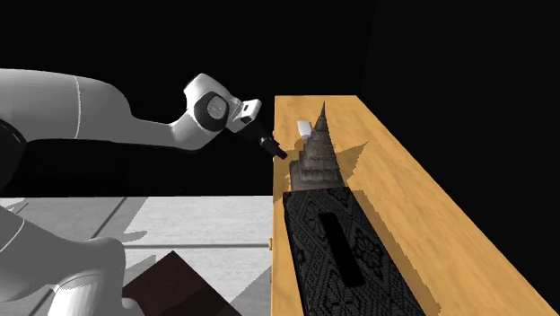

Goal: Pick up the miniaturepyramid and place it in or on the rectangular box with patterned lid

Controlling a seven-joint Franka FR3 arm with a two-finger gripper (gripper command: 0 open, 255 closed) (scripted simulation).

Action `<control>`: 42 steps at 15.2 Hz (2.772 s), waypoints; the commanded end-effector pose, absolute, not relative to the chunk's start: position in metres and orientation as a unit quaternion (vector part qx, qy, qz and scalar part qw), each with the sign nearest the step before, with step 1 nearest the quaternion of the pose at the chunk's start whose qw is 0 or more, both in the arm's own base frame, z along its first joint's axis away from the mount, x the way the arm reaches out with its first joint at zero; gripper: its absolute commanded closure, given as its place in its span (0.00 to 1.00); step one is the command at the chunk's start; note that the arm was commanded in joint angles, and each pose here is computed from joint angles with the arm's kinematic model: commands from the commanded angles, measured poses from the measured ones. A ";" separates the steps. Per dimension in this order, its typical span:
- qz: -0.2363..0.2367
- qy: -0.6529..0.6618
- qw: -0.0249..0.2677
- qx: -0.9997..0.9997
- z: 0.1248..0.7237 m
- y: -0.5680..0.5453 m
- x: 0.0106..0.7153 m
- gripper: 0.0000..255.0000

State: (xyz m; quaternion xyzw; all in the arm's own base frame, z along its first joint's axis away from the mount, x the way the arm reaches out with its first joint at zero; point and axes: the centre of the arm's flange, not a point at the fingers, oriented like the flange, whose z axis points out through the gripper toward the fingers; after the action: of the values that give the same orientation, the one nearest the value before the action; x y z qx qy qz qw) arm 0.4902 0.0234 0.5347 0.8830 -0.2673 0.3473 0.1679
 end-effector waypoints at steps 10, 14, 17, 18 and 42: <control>0.470 -0.350 0.210 0.782 0.560 -0.012 0.548 0.00; 0.470 -0.350 0.210 0.782 0.550 -0.026 0.560 0.00; 0.470 -0.350 0.210 0.782 0.549 -0.028 0.562 0.00; 0.470 -0.350 0.210 0.782 0.549 -0.028 0.562 0.00; 0.470 -0.350 0.210 0.782 0.602 -0.028 0.562 1.00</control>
State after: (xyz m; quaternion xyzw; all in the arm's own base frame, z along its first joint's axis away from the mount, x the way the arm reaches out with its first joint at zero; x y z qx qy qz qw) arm 0.5631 -0.0288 0.5942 0.7830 -0.3508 0.4686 0.2104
